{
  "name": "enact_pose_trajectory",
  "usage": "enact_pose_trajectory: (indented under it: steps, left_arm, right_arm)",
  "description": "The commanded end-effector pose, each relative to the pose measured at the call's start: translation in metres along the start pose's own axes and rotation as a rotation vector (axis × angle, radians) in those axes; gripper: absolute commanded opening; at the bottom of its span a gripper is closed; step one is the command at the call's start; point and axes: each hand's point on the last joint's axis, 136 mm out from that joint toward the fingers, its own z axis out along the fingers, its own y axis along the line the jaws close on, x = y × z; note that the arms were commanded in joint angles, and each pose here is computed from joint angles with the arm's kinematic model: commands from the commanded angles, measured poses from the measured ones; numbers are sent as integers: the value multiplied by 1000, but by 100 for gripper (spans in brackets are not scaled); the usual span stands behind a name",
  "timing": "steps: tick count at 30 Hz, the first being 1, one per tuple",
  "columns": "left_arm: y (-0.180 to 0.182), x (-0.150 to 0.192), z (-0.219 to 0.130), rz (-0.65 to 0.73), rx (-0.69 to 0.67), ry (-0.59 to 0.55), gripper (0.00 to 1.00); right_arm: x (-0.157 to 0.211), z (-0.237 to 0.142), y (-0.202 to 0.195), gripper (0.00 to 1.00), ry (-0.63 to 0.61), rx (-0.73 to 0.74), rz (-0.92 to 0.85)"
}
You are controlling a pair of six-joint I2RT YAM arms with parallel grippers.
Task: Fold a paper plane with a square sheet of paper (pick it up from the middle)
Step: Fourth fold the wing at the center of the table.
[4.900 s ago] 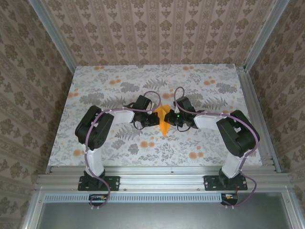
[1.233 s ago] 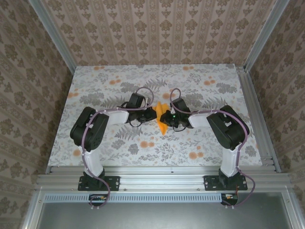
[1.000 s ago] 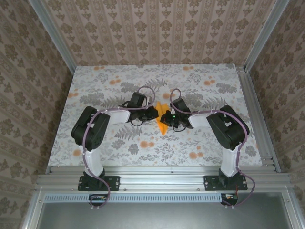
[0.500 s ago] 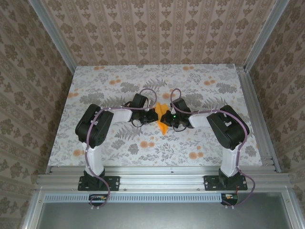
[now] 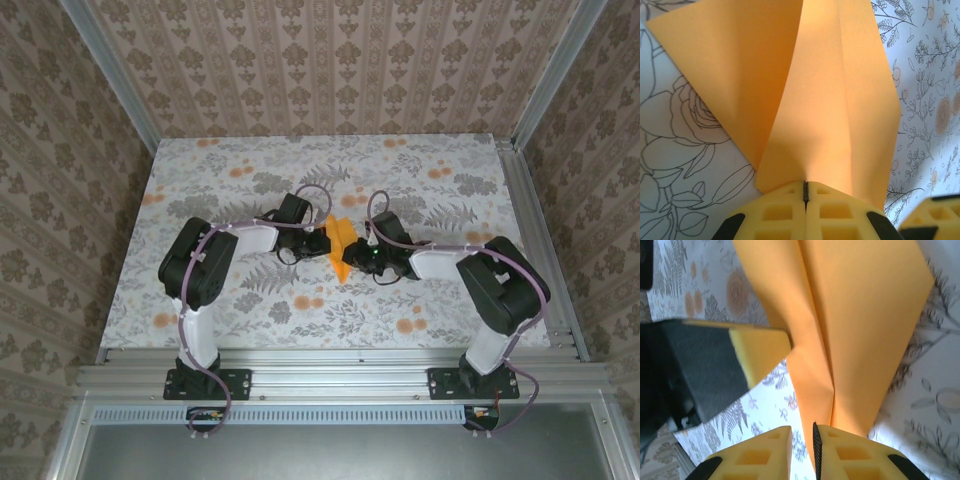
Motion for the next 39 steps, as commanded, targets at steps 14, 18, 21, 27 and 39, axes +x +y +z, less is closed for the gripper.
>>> enact_pose_trajectory:
  steps: [14,18,21,27,39]
  left_arm:
    - [27,14,9,-12,-68,70,3]
    - [27,13,9,-12,-66,69,3]
    - [26,12,8,-10,-66,66,3]
    - [28,13,9,-11,-69,73,3]
    - [30,14,9,-15,-70,78,3]
  right_arm:
    - [42,-6,-15,27,18,243,-227]
    - [39,-2,-14,27,12,244,-238]
    - [37,-1,-11,27,7,239,-245]
    - [33,-5,-3,26,-13,228,-264]
    - [32,6,-3,25,2,256,-303]
